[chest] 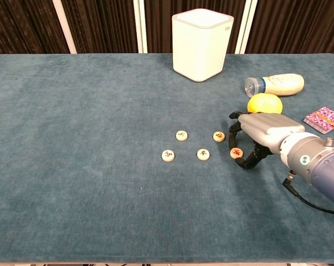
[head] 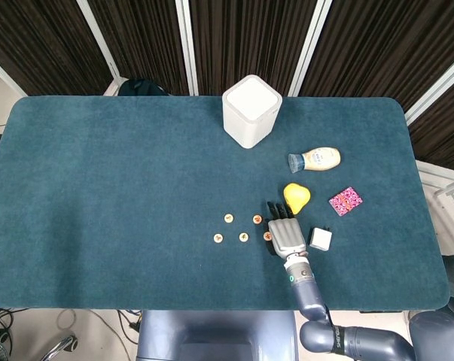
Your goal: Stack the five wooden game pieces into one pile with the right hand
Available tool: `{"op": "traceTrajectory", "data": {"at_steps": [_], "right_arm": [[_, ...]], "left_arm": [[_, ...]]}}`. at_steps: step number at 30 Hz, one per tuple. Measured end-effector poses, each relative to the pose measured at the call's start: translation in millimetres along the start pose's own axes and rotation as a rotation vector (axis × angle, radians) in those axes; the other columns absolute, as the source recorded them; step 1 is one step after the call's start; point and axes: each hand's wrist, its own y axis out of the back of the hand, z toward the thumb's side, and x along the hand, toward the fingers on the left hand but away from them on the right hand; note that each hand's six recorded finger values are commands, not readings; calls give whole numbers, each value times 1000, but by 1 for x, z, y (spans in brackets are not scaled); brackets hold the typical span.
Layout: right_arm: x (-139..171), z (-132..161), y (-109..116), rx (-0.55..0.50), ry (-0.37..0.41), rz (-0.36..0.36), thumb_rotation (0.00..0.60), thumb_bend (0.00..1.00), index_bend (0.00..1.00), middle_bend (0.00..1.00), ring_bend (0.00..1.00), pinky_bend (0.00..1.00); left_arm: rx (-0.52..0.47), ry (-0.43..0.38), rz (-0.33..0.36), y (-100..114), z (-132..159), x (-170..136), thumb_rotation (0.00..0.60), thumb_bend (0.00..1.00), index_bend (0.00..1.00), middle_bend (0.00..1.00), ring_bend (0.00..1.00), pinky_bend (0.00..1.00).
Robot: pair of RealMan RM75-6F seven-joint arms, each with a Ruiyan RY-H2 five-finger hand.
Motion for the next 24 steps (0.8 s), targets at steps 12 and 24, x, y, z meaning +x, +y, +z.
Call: {"op": "traceTrajectory", "data": {"at_steps": [12,24], "right_arm": [[-2,-4,3,2,-12,-3,600,456,497,0,0,0],[3,15,17,3,47,-17,600,456,497,0,0,0]], "left_arm": [[1,1,-1,0,0,0,600,153,49,0,0,95],[0,0,-3,-1,0,-1,600,153,49,0,0,95]]}}
